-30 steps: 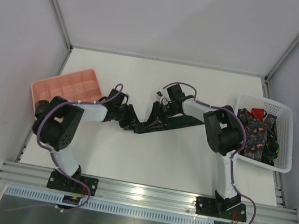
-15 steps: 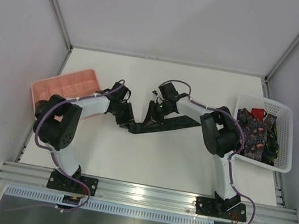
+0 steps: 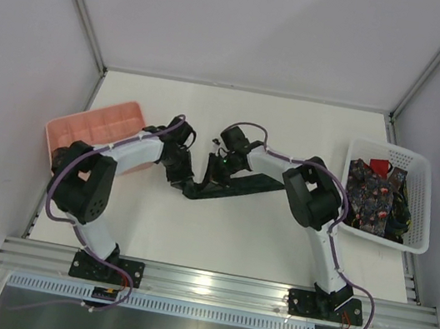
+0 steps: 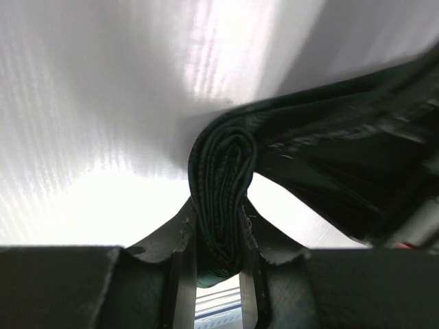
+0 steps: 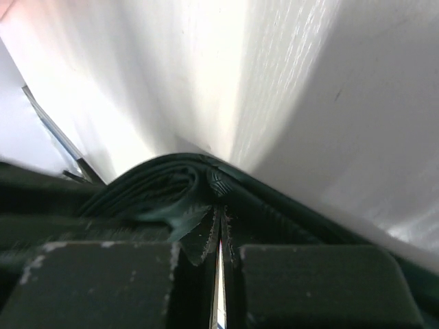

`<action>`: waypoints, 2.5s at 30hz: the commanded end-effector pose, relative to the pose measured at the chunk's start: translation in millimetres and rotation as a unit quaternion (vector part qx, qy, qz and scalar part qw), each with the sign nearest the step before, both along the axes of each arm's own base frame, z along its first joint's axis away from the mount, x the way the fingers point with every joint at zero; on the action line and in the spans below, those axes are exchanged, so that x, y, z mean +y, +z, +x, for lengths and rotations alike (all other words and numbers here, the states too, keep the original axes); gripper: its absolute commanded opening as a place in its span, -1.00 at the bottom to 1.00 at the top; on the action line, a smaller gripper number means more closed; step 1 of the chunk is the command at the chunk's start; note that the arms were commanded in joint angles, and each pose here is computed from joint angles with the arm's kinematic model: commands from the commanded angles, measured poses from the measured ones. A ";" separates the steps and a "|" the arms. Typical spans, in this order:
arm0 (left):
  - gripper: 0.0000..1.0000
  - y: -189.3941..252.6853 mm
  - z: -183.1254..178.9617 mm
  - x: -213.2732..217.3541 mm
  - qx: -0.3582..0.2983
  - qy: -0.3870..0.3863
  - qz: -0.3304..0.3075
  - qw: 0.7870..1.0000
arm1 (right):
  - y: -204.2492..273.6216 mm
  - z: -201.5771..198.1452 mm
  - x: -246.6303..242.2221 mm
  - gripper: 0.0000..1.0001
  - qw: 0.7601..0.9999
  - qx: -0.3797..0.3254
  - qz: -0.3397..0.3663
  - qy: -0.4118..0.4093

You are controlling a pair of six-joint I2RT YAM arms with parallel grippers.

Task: Roll the ties
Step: Roll the tie

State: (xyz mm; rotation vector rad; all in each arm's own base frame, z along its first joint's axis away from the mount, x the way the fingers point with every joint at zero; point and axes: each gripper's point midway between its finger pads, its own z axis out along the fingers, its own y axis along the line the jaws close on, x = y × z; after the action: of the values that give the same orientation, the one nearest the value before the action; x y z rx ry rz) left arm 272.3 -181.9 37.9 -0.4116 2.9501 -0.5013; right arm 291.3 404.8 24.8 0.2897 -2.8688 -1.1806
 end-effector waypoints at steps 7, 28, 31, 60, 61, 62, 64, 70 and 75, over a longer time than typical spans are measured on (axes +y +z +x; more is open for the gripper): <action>-0.49 23.4 16.2 -38.1 -0.018 -0.039 -0.011 0.999 | 10.9 9.0 21.3 -0.95 0.999 -0.002 0.043 0.003; -0.99 10.9 12.3 -5.1 -0.013 -0.050 0.064 0.997 | -6.0 24.4 -47.4 -0.98 0.998 -0.031 -0.049 -0.034; -0.99 11.4 12.0 -5.6 -0.013 -0.053 0.062 0.997 | 10.3 25.1 -36.9 -0.99 0.999 -0.040 -0.019 -0.028; 0.00 35.7 26.7 -34.2 -0.046 -0.068 -0.018 0.996 | 23.8 17.7 16.7 -1.00 0.998 0.010 0.065 -0.022; 0.05 36.0 27.5 -35.6 -0.048 -0.067 -0.022 0.996 | 24.3 18.2 16.5 -1.00 0.997 0.010 0.067 -0.022; 0.05 35.1 26.2 -36.8 -0.046 -0.069 -0.026 0.996 | 24.2 17.7 16.5 -1.00 0.997 0.010 0.068 -0.021; 0.07 34.2 25.0 -38.9 -0.042 -0.070 -0.032 0.996 | 22.9 20.3 14.6 -1.00 0.997 0.011 0.067 -0.024; 0.06 41.1 31.5 -46.2 -0.053 -0.065 -0.049 0.995 | 21.2 28.6 5.1 -1.00 0.997 0.015 0.070 -0.038; 0.06 36.5 39.5 -51.6 -0.046 -0.069 -0.051 0.995 | 18.4 29.6 -2.7 -1.00 0.997 0.022 0.065 -0.046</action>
State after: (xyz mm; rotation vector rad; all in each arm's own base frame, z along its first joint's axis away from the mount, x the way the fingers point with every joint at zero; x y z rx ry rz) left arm 290.4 -215.4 53.4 -0.2134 2.9670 -0.5579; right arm 320.7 400.7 38.1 0.1289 -2.8190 -1.3352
